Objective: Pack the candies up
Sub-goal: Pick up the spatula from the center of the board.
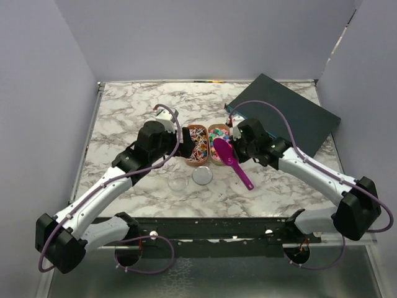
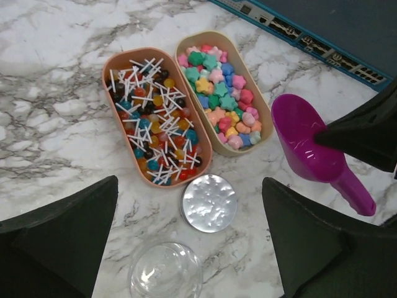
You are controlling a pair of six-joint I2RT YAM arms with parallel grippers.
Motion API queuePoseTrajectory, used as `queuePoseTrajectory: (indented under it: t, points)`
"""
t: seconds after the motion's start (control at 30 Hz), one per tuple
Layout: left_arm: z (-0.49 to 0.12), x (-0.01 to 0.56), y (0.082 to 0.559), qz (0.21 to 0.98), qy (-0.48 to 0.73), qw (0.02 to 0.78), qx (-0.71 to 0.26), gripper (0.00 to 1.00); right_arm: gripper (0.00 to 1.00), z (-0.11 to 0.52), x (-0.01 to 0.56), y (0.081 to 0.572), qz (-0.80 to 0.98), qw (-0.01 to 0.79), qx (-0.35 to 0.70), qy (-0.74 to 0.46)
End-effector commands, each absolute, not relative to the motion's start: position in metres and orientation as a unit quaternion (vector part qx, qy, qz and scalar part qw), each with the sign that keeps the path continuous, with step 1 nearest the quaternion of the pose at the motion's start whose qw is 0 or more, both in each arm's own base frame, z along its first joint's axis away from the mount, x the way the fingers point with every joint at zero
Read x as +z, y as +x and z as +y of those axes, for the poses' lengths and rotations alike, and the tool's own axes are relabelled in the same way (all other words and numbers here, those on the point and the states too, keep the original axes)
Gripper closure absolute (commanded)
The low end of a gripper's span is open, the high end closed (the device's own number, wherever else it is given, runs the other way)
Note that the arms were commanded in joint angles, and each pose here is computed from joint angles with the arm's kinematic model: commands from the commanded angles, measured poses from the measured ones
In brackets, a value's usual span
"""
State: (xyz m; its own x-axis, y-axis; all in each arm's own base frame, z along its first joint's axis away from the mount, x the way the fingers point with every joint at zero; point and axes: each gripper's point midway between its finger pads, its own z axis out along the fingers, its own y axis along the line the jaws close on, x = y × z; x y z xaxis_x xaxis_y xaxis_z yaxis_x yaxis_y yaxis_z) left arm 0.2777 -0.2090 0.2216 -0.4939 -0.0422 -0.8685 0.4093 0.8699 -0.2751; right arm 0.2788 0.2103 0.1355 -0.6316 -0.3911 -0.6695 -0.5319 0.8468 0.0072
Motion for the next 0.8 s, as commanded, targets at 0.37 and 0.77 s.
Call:
queuePoseTrajectory:
  t: [0.37,0.77]
  points:
    - [-0.255,0.226,0.218,0.834,0.151,0.312,-0.430,0.04,0.99,0.274,0.175,0.224,0.738,0.404,0.205,-0.500]
    - [-0.251,0.218,0.205,0.843,0.142,0.285,-0.433,0.22,0.99,0.285,0.204,0.214,0.670,0.435,0.210,-0.563]
